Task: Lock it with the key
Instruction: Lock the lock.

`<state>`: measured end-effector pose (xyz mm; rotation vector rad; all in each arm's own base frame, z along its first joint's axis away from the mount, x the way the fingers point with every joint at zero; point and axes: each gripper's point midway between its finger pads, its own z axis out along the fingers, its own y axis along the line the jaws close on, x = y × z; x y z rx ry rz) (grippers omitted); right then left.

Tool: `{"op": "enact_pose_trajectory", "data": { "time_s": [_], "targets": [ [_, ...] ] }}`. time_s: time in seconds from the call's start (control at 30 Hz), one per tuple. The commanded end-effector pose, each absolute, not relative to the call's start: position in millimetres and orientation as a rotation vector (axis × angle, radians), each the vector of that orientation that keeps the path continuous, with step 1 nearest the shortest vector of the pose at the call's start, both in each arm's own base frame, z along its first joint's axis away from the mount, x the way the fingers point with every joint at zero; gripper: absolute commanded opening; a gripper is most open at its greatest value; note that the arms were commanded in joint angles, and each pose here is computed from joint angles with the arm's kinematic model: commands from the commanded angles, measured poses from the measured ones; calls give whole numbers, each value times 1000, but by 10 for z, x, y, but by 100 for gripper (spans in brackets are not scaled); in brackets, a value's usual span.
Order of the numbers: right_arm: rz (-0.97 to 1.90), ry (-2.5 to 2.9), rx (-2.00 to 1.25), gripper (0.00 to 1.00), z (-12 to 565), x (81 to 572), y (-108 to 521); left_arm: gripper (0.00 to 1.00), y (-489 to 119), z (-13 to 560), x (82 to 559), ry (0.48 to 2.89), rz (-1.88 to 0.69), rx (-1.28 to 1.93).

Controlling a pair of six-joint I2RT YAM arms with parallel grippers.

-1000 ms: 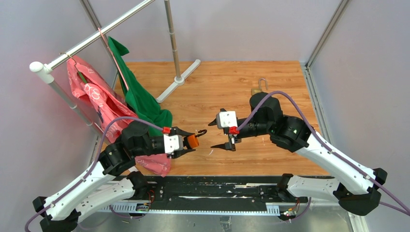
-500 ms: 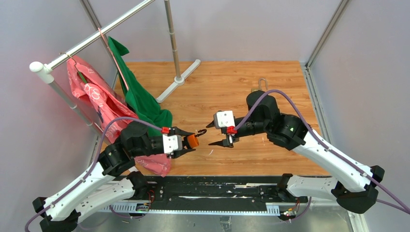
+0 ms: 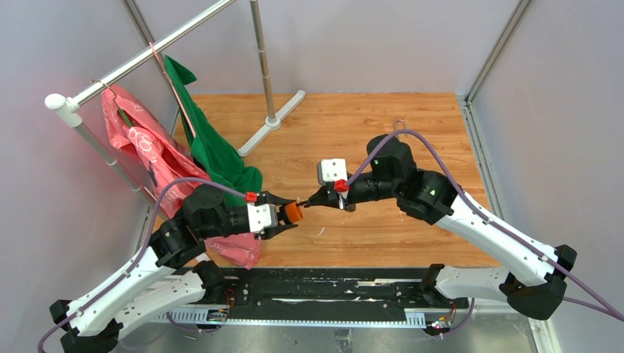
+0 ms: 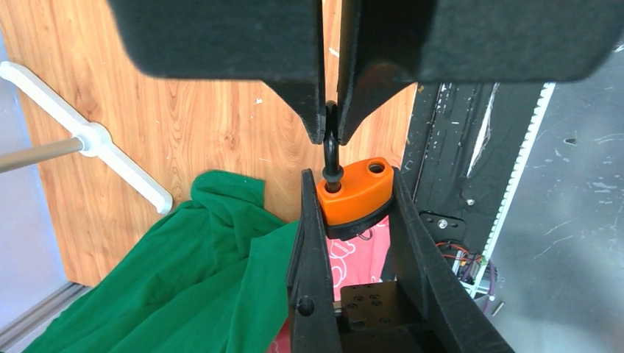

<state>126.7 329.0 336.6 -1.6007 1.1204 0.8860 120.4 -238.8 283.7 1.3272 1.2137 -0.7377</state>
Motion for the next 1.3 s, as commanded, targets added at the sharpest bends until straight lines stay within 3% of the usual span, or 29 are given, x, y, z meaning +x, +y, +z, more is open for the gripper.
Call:
{"op": "enact_pose_trajectory", "data": {
  "time_s": [0.0,0.43,0.87,1.27],
  "targets": [
    [919,1266,-1484,0,3398,1328,3257,0,-2357,3032,1385,1167,-647,1242],
    [1185,1723,-1179,0,3483,1362,3499,0,-2185,3033,1852,1097,-299,1190],
    [1257,1745,-1094,0,3581,1351,3552,0,-2113,3020,1993,1116,-213,1150],
    [1311,1717,-1020,0,3512,1393,3639,0,-2177,3153,1931,1086,-285,1115]
  ]
}}
